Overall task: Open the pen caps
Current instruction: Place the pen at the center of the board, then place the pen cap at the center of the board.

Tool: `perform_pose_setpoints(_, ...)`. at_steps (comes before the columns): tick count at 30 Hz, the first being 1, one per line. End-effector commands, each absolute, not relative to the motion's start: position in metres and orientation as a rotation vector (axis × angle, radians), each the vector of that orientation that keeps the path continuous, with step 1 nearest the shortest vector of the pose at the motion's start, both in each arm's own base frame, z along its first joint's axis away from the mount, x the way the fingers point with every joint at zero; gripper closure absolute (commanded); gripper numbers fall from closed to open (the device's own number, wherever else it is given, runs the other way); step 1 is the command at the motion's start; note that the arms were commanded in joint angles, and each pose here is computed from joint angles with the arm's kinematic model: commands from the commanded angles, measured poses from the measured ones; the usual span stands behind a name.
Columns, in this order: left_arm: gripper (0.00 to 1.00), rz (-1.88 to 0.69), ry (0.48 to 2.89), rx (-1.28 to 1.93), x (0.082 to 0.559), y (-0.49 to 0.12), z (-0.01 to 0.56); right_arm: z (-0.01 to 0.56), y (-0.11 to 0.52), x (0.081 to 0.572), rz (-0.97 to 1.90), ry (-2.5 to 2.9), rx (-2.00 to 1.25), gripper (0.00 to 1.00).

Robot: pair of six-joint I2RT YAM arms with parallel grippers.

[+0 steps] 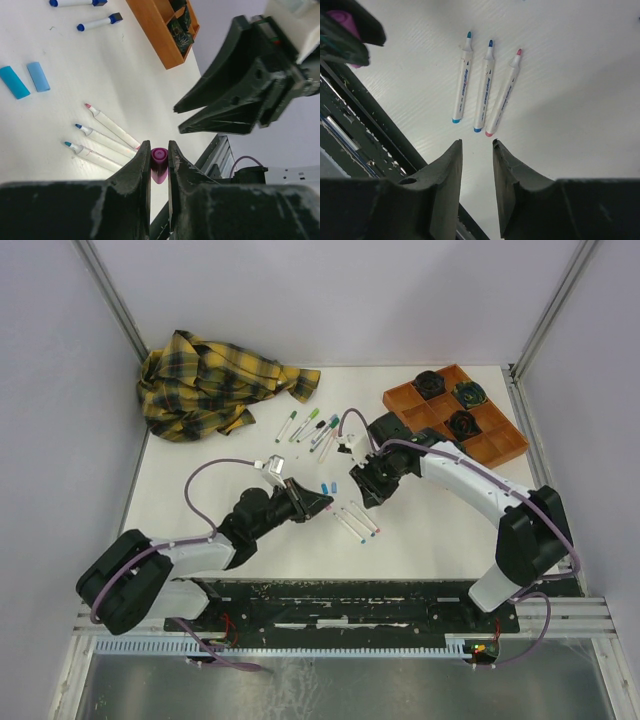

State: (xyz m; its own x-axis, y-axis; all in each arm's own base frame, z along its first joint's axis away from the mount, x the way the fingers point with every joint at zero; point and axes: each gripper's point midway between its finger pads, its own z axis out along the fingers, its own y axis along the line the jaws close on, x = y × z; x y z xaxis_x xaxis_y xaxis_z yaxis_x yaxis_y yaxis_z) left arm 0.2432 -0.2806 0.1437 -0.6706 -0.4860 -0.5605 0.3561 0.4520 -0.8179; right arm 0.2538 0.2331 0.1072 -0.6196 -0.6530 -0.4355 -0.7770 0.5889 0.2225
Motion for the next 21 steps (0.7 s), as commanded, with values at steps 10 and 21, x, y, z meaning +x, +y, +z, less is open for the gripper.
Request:
perform_pose_setpoints(10,0.97,-1.148,1.91,-0.043,0.271,-0.312,0.145,0.162,0.209,0.254,0.609,2.331,-1.221,0.59)
perform_pose_setpoints(21,0.97,-0.795,2.124,-0.076,0.312,-0.319,0.109,0.166,0.198,0.261,0.543,2.315,-1.185,0.58)
